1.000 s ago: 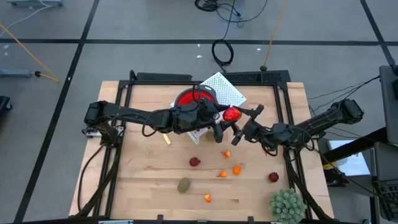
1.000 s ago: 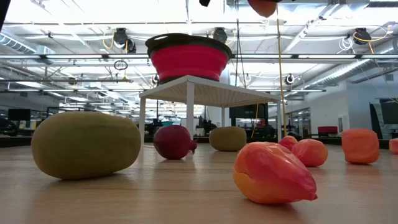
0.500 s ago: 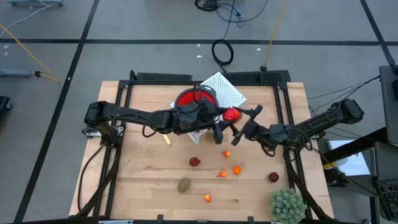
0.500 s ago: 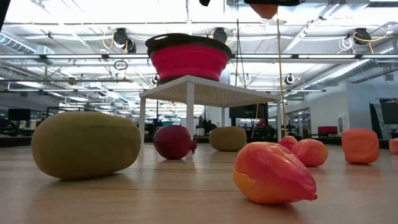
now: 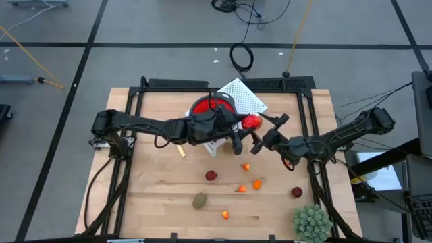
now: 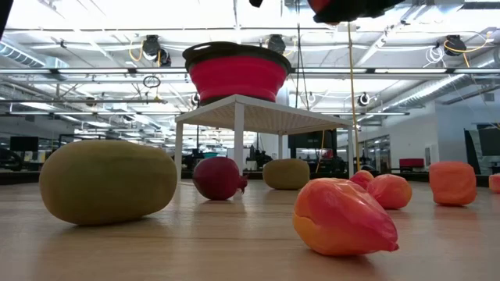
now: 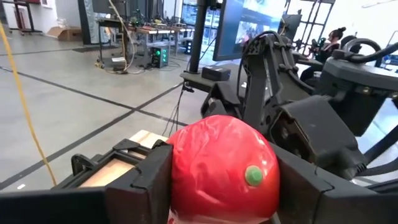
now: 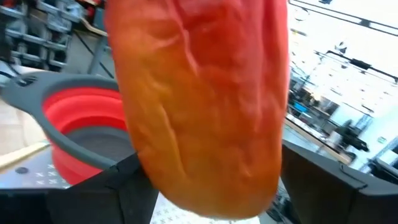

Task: Pick & Place Fruit
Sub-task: Put the mango into the red strainer bowl on the shelf

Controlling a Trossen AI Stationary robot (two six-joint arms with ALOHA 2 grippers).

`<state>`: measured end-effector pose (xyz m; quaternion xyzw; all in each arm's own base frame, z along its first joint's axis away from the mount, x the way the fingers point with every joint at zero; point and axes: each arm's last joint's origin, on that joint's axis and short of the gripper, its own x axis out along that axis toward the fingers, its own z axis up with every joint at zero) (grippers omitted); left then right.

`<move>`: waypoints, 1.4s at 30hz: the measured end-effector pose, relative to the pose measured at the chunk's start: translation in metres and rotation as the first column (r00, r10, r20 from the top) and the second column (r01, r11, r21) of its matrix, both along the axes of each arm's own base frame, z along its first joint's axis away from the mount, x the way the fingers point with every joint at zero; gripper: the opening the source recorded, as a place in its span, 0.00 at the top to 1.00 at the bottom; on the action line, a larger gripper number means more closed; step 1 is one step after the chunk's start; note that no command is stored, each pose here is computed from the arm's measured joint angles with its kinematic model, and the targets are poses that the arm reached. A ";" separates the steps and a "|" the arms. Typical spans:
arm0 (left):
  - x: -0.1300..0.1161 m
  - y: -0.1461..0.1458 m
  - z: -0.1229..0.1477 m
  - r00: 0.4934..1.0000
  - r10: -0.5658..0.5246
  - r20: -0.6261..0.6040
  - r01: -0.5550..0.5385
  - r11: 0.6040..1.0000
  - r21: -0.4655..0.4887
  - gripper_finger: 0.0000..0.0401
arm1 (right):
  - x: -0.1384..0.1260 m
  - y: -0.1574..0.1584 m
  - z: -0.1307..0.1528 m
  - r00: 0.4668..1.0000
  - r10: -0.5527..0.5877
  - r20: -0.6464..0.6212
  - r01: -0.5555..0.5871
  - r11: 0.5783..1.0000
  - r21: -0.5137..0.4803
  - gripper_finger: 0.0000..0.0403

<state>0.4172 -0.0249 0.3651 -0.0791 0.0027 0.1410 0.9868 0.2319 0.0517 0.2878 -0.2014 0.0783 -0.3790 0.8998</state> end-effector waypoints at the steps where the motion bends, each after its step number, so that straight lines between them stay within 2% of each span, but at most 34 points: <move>1: 0.000 0.000 0.000 1.000 0.002 0.000 -0.002 1.000 0.000 0.48 | 0.000 0.000 0.000 1.000 -0.012 -0.002 0.012 1.000 0.000 0.27; 8: -0.005 0.001 0.006 1.000 0.009 0.005 -0.010 1.000 0.016 0.50 | -0.004 0.002 -0.002 0.998 -0.053 -0.039 0.052 0.999 -0.015 0.27; 11: -0.013 0.002 0.014 0.999 0.042 -0.004 -0.041 0.999 0.032 0.50 | -0.006 0.004 -0.003 0.997 -0.060 -0.054 0.059 0.998 -0.021 0.27; 16: -0.027 0.006 0.027 0.994 0.111 -0.019 -0.110 0.993 0.042 0.48 | -0.015 0.007 0.000 0.986 -0.155 -0.057 0.153 0.988 -0.029 0.28; 22: -0.042 0.008 0.033 0.978 0.198 -0.066 -0.196 0.980 0.032 0.50 | -0.026 0.009 0.009 0.984 -0.171 -0.040 0.170 0.985 -0.023 0.35; 28: -0.047 0.010 0.033 0.968 0.237 -0.088 -0.239 0.971 -0.021 0.48 | -0.040 0.005 0.021 0.987 -0.163 0.009 0.163 0.987 0.009 0.48; 37: -0.050 0.010 0.030 0.960 0.260 -0.104 -0.271 0.957 -0.105 0.48 | -0.068 -0.002 0.035 0.992 -0.128 0.019 0.128 0.992 0.016 0.75; 42: -0.051 0.012 0.029 0.955 0.275 -0.111 -0.289 0.948 -0.133 0.49 | -0.083 -0.004 0.040 0.999 -0.032 0.044 0.030 0.999 0.035 0.90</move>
